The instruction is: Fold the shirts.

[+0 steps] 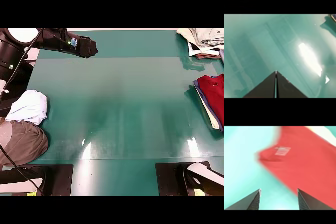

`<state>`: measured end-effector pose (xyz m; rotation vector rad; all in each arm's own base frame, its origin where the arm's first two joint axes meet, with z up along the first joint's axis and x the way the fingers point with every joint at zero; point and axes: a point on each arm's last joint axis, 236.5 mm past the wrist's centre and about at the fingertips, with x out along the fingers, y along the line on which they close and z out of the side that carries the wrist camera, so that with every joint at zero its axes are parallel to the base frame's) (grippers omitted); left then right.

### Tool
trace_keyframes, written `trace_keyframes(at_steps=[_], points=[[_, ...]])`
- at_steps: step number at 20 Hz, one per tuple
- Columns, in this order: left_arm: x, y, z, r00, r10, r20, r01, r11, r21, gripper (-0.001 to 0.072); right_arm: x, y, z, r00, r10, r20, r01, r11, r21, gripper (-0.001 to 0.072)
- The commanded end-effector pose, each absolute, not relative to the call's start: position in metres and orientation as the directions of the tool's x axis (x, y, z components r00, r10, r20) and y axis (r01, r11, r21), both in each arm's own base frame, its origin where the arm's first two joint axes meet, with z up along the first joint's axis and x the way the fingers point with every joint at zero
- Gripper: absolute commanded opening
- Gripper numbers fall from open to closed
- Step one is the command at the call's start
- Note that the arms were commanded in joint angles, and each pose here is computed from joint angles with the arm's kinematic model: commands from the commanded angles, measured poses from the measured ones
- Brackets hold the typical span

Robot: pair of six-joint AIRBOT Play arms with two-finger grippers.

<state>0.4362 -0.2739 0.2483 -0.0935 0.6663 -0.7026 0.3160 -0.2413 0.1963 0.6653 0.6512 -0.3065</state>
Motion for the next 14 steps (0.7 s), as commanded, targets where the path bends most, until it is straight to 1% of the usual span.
trace_keyframes(at_steps=[1, 4, 5, 6, 7, 8, 9, 11, 14], points=[[0.437, -0.274, 0.249, 0.569, -0.626, -0.534, 0.568, 0.768, -0.296, 0.0023, 0.378, -0.139, 0.234, 0.803, 0.16, -0.574, 0.174, 0.858, 0.483, 0.0528], [0.441, -0.274, 0.254, 0.589, -0.627, -0.51, 0.566, 0.77, -0.294, 0.0023, 0.405, -0.041, 0.24, 0.757, 0.343, -0.557, -0.049, 0.879, 0.474, 0.0527], [0.443, -0.274, 0.256, 0.597, -0.627, -0.501, 0.565, 0.771, -0.293, 0.0023, 0.41, -0.012, 0.242, 0.739, 0.389, -0.55, -0.111, 0.876, 0.47, 0.0507], [0.445, -0.274, 0.258, 0.603, -0.627, -0.493, 0.564, 0.772, -0.293, 0.0022, 0.412, 0.013, 0.244, 0.724, 0.428, -0.541, -0.165, 0.869, 0.467, 0.0461], [0.447, -0.274, 0.261, 0.61, -0.628, -0.483, 0.563, 0.773, -0.292, 0.0023, 0.414, 0.034, 0.246, 0.711, 0.461, -0.531, -0.211, 0.86, 0.465, 0.0341], [0.448, -0.274, 0.263, 0.618, -0.628, -0.473, 0.563, 0.774, -0.291, 0.0023, 0.414, 0.056, 0.248, 0.693, 0.495, -0.524, -0.257, 0.849, 0.462, 0.0159], [0.45, -0.274, 0.265, 0.625, -0.628, -0.464, 0.562, 0.774, -0.291, 0.0023, 0.412, 0.074, 0.249, 0.674, 0.524, -0.521, -0.293, 0.837, 0.462, 0.0019], [0.452, -0.274, 0.269, 0.636, -0.627, -0.45, 0.561, 0.776, -0.29, 0.0023, 0.406, 0.102, 0.249, 0.638, 0.568, -0.52, -0.362, 0.818, 0.448, 0.0018], [0.456, -0.274, 0.274, 0.652, -0.627, -0.426, 0.559, 0.778, -0.288, 0.0022, 0.401, 0.118, 0.249, 0.614, 0.594, -0.521, -0.395, 0.802, 0.448, 0.0019]])
